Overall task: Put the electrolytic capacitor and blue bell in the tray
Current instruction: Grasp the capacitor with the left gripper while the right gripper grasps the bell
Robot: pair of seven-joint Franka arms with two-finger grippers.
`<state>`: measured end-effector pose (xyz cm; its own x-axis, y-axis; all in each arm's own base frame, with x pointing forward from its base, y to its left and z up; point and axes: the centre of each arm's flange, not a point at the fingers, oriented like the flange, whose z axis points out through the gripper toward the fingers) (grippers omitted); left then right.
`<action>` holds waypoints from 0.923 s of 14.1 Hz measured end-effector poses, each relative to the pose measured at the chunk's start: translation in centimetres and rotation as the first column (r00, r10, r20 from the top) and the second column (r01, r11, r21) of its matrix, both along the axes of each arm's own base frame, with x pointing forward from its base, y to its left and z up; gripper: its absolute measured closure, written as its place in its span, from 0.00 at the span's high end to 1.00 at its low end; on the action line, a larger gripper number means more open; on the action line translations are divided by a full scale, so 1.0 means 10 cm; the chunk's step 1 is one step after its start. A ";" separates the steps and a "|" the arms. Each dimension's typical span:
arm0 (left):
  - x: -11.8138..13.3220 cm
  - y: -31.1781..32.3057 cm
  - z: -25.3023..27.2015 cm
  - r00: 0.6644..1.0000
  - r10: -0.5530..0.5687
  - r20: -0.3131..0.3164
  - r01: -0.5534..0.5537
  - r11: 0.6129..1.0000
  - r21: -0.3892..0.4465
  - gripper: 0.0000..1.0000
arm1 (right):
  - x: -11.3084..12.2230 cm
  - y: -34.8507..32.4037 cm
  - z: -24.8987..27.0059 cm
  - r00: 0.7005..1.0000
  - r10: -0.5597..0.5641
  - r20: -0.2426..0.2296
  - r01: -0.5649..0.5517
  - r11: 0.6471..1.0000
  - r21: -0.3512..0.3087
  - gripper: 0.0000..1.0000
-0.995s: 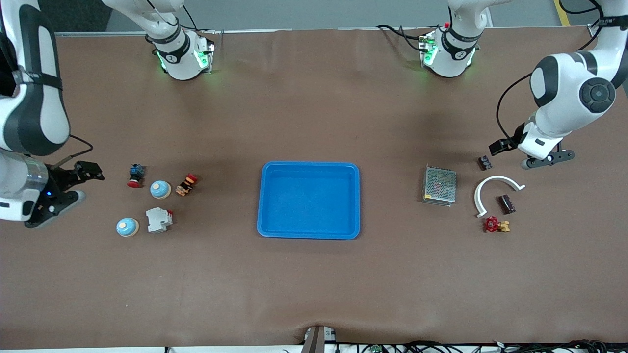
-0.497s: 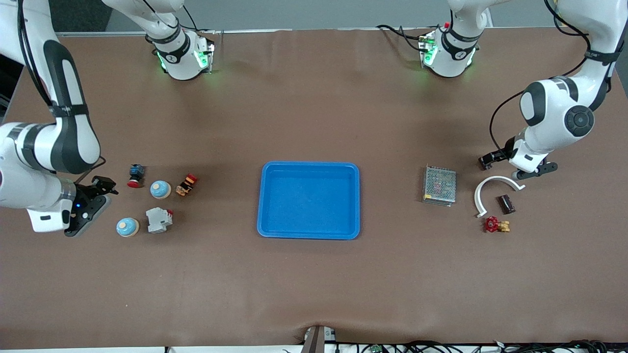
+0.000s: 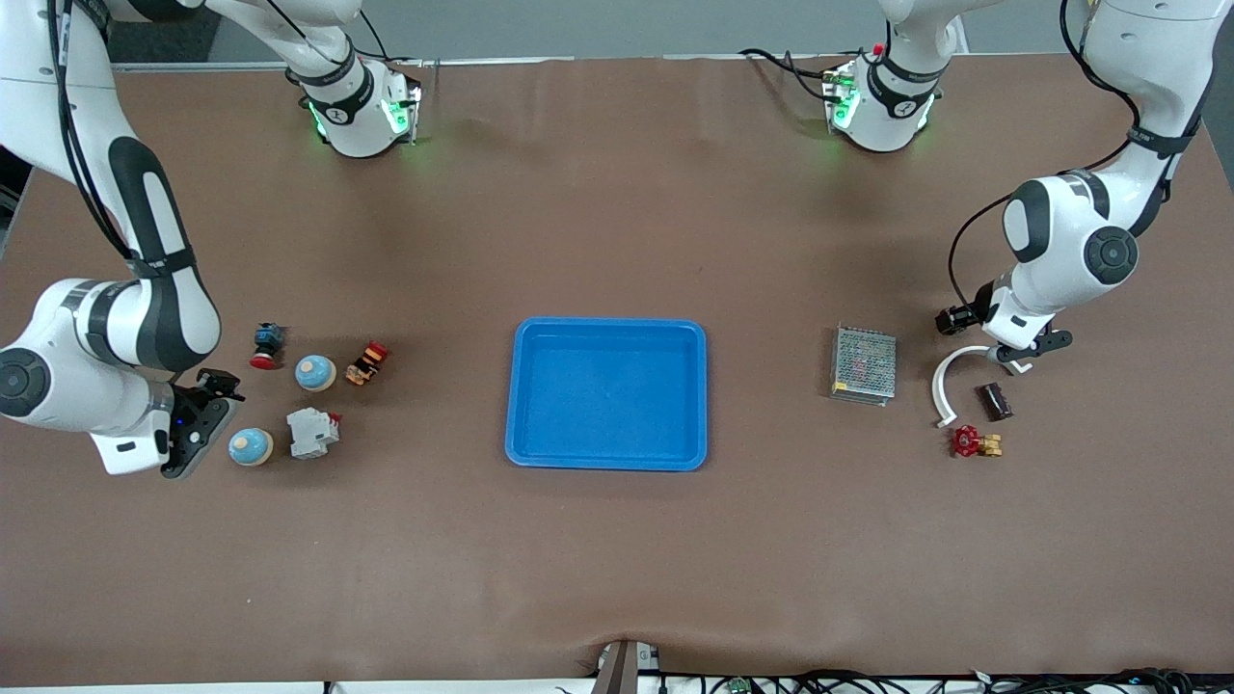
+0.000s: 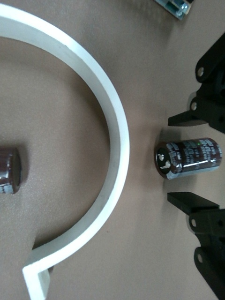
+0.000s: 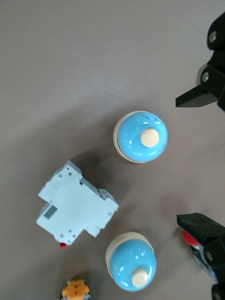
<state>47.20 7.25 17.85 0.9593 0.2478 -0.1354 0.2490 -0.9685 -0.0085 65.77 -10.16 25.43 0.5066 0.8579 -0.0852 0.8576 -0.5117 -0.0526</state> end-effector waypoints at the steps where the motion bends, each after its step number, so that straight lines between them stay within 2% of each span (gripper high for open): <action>1: 0.00 0.00 0.00 1.000 0.000 0.001 0.000 1.000 0.000 0.60 | 0.01 0.00 -0.04 1.000 0.001 0.004 -0.001 1.000 0.000 1.00; 3: 0.03 -0.01 0.02 1.000 -0.003 0.006 0.003 1.000 0.000 0.39 | 0.02 0.01 -0.10 1.000 0.004 0.016 -0.004 1.000 0.000 1.00; 4: 0.05 -0.02 0.03 1.000 -0.005 0.011 0.005 1.000 0.001 0.33 | 0.04 0.01 -0.14 1.000 0.005 0.023 -0.005 1.000 -0.001 1.00; 9: 0.24 -0.18 0.30 0.998 -0.042 0.050 0.042 0.999 0.004 0.34 | 0.06 0.01 -0.36 0.999 0.008 0.041 -0.008 1.000 -0.001 1.00; 13: 0.39 -0.47 0.81 0.997 -0.080 0.015 0.080 0.997 0.013 0.34 | 0.07 0.01 -0.52 0.999 0.010 0.051 -0.010 1.000 -0.001 1.00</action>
